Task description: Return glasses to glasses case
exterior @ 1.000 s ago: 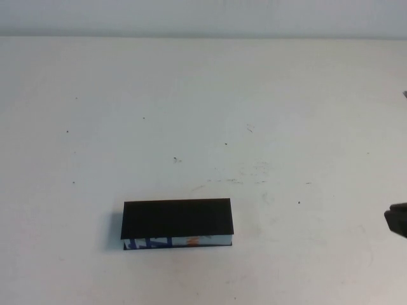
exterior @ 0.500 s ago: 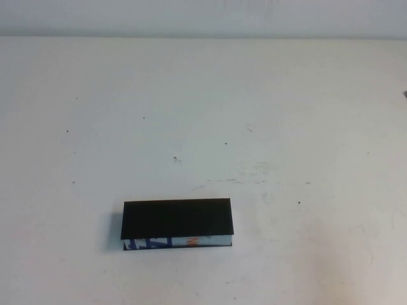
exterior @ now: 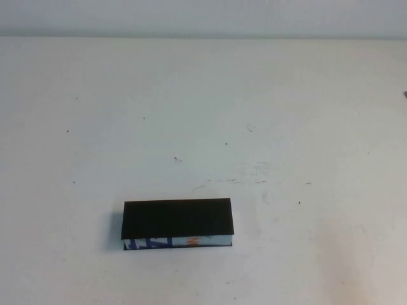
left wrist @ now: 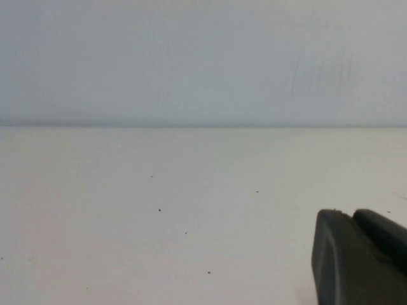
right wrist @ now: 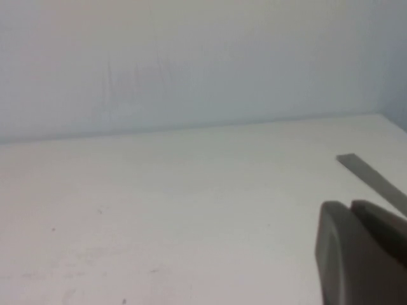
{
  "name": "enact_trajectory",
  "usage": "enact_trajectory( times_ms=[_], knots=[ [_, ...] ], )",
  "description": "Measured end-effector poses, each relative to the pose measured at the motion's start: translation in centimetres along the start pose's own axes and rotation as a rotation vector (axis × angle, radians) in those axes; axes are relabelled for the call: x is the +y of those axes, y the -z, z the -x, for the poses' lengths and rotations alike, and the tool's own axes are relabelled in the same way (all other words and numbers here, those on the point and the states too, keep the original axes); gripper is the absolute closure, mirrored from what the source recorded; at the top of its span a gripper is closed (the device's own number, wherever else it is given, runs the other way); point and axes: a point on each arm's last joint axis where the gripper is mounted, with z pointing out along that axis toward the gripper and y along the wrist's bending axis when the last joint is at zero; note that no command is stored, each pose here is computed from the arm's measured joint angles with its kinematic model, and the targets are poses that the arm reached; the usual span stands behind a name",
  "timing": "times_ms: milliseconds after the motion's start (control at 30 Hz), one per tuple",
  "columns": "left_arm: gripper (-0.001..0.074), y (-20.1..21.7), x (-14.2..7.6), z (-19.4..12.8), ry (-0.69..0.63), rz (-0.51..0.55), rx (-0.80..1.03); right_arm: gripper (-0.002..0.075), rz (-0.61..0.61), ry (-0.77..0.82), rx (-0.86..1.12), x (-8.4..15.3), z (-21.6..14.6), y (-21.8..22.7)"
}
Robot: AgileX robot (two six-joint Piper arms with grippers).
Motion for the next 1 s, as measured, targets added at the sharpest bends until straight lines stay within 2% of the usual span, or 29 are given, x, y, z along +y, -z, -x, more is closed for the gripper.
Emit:
enact_trajectory(
  times_ms=[300, 1000],
  knots=[
    [0.0736, 0.0, 0.0, 0.0, 0.0, 0.0, 0.0, 0.0737, 0.04, 0.0, 0.312, 0.4, -2.8, 0.4],
    [0.0736, 0.0, 0.0, 0.0, 0.0, 0.0, 0.0, 0.0738, 0.04, 0.002, 0.318, 0.3, -2.9, 0.5]
  ],
)
